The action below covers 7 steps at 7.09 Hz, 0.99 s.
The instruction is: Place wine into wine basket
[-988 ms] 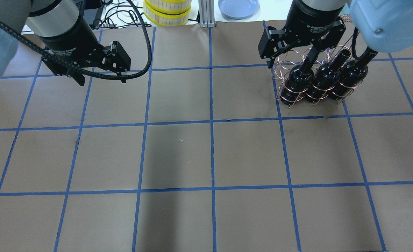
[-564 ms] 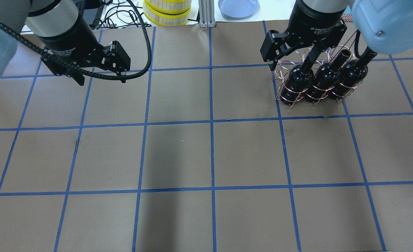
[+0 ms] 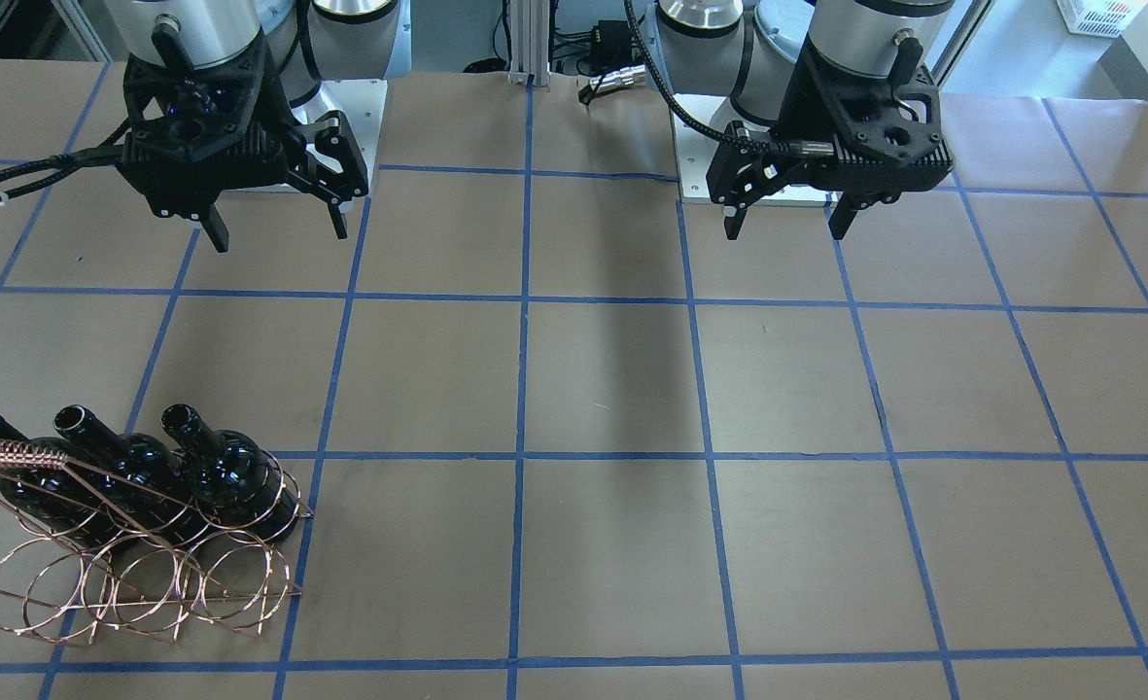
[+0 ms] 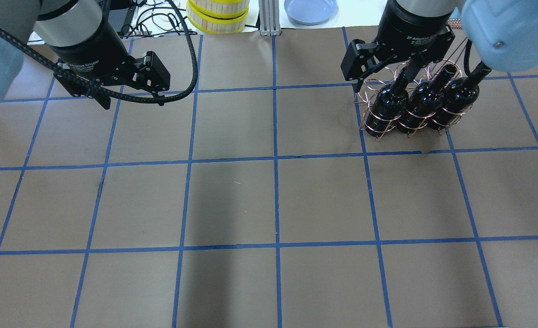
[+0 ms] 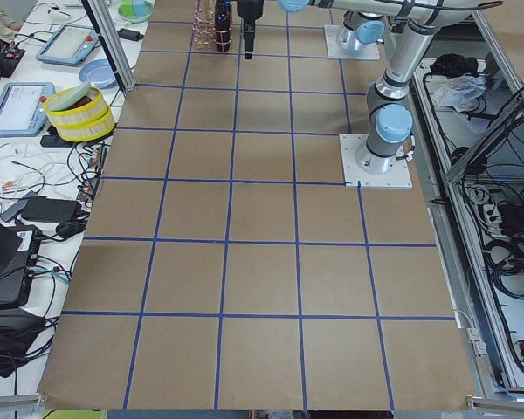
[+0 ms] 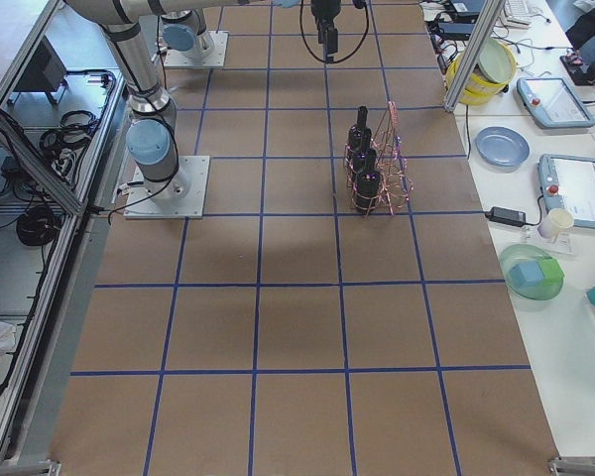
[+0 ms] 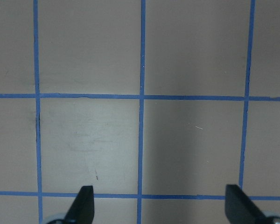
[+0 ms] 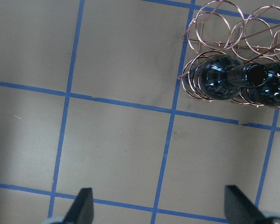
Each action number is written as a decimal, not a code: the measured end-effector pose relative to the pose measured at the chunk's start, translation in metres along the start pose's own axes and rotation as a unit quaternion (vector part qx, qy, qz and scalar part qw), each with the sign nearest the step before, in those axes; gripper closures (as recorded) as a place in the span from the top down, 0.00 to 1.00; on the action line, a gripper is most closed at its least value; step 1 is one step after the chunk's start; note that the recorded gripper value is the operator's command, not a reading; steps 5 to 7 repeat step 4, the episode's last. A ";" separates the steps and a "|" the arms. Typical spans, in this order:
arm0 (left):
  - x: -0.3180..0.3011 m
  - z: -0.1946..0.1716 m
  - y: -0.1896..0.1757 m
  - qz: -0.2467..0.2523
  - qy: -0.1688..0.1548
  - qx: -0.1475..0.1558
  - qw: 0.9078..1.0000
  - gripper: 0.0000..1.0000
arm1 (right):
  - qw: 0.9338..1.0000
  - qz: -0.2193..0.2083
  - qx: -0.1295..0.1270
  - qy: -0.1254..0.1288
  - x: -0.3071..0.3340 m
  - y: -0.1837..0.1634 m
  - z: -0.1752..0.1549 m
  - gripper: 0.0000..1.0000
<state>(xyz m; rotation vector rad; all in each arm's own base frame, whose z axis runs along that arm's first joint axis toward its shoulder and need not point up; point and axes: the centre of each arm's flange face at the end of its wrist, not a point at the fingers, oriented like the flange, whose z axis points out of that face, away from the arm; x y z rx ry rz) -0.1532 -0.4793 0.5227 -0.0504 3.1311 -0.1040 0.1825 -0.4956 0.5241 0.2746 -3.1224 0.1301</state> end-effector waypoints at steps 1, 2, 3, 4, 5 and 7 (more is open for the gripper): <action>-0.001 0.000 -0.001 0.005 0.000 0.000 1.000 0.98 | 1.000 0.000 0.000 0.001 0.000 0.000 0.000 1.00; -0.002 -0.001 -0.001 0.017 0.001 0.001 1.000 0.98 | 1.000 0.000 0.001 0.000 0.000 0.000 -0.001 1.00; -0.002 -0.001 -0.001 0.028 0.001 0.002 1.000 0.99 | 1.000 0.000 0.003 -0.001 -0.001 0.000 -0.001 1.00; -0.002 -0.001 -0.001 0.032 0.001 0.002 0.999 0.99 | 1.000 0.000 0.005 -0.002 -0.001 -0.001 -0.001 1.00; -0.002 -0.001 -0.001 0.032 0.001 0.002 0.999 0.99 | 1.000 0.000 0.005 -0.002 -0.001 -0.001 -0.001 1.00; -0.002 -0.001 -0.001 0.032 0.001 0.002 0.999 0.99 | 1.000 0.000 0.005 -0.002 -0.001 -0.001 -0.001 1.00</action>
